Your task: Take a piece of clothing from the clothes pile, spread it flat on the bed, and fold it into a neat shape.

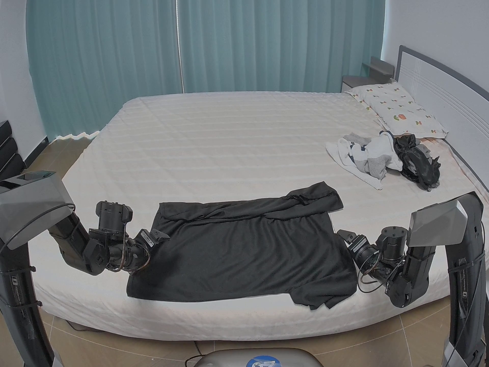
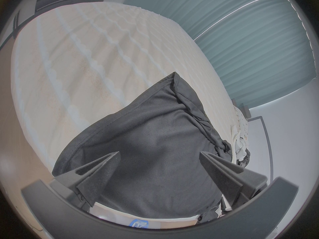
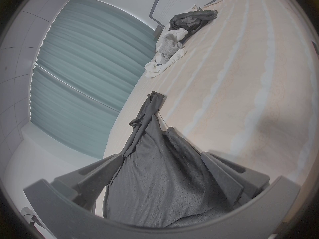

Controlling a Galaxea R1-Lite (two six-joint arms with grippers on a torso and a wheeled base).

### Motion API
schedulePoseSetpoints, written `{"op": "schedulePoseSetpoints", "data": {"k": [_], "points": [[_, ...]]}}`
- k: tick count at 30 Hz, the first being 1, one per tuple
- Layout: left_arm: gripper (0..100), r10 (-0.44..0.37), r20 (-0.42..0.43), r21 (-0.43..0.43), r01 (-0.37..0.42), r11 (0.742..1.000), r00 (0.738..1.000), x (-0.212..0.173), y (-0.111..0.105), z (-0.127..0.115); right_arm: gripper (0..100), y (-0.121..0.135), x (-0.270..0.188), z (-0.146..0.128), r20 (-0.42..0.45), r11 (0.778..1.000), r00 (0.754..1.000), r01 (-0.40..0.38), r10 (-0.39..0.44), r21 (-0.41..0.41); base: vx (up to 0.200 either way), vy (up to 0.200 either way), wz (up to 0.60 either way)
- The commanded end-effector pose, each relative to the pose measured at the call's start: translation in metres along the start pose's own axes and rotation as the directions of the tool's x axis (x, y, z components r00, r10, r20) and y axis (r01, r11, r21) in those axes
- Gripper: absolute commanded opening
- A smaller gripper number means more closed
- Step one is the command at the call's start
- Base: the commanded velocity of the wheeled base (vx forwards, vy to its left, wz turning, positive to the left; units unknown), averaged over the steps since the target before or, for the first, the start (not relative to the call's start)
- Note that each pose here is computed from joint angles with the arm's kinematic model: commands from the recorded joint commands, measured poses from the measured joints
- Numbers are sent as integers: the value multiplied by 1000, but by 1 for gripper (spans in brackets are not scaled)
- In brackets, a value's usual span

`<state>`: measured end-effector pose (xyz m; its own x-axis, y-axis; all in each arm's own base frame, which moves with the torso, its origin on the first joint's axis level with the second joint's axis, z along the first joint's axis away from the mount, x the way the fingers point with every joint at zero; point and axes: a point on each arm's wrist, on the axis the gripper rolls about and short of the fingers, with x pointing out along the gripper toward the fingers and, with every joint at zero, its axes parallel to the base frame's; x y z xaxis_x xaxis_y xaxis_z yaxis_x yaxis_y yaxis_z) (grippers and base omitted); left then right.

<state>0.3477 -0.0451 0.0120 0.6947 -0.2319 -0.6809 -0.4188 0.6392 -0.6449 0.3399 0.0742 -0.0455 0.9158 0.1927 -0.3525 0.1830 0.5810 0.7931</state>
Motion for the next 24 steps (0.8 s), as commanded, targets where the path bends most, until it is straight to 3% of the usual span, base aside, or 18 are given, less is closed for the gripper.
{"op": "schedulePoseSetpoints", "data": {"k": [1, 15, 24], "points": [[100, 2, -2, -2, -2, 1000, 1000, 1, 1, 0, 100, -1, 0, -1, -2, 1000, 1000, 1, -1, 0, 200, 0, 0], [100, -20, 60, -45, 23, 999, 998, 11, -8, 16, 100, 0, 1, 0, 0, 1000, 1000, -1, 1, -2, 14, 0, 0], [100, 4, 175, -45, 4, 999, 985, 40, -21, 35, 100, -2, 1, -3, -8, 1000, 1000, 3, -3, -1, 0, 0, 0]]}}
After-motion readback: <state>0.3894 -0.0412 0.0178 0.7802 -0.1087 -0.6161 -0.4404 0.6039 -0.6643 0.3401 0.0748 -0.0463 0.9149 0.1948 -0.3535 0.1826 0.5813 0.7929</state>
